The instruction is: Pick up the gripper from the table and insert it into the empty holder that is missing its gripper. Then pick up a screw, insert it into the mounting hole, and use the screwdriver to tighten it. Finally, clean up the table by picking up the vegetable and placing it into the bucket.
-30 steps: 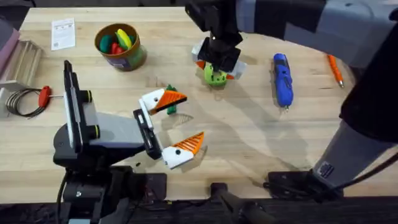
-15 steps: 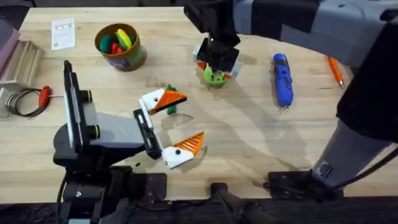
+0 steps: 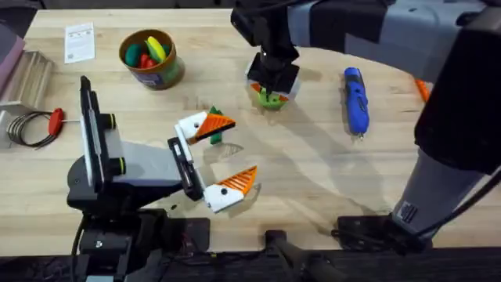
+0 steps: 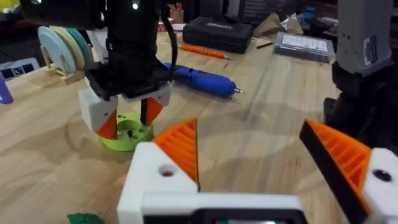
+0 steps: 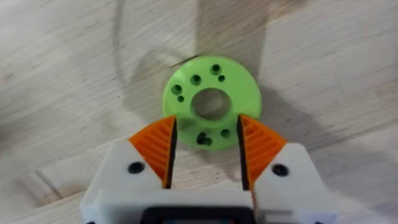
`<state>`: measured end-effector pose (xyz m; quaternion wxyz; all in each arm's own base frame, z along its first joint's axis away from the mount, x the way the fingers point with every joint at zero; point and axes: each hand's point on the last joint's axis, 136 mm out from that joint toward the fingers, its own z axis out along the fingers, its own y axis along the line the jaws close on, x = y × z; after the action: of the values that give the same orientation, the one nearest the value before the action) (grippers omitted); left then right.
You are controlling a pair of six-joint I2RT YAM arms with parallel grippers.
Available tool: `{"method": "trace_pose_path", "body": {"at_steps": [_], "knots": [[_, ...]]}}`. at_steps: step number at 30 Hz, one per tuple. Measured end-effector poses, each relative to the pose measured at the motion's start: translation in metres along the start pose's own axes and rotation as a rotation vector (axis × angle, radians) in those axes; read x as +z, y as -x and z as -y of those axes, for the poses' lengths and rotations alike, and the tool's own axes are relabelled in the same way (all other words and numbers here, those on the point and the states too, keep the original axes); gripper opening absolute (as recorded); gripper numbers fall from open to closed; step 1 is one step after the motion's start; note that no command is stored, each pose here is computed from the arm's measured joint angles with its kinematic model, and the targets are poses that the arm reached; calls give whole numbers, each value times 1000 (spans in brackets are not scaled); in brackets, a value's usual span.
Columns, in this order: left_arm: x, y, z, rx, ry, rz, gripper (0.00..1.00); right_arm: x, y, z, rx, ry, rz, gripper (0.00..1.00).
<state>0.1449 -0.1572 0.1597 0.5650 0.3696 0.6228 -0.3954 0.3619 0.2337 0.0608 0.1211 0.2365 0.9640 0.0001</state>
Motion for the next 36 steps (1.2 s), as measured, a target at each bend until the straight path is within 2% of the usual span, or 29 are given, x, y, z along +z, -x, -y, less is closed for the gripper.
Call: {"method": "trace_pose_path", "body": {"at_steps": [9,24,36], "knots": [[0,0,0,0,0,0,986,-1,-4,-2,-12,3,0,521],[0,0,0,0,0,0,986,-1,-5,-3,-16,5,0,296],[0,0,0,0,0,0,986,-1,-5,-4,-17,7,1,234]]}}
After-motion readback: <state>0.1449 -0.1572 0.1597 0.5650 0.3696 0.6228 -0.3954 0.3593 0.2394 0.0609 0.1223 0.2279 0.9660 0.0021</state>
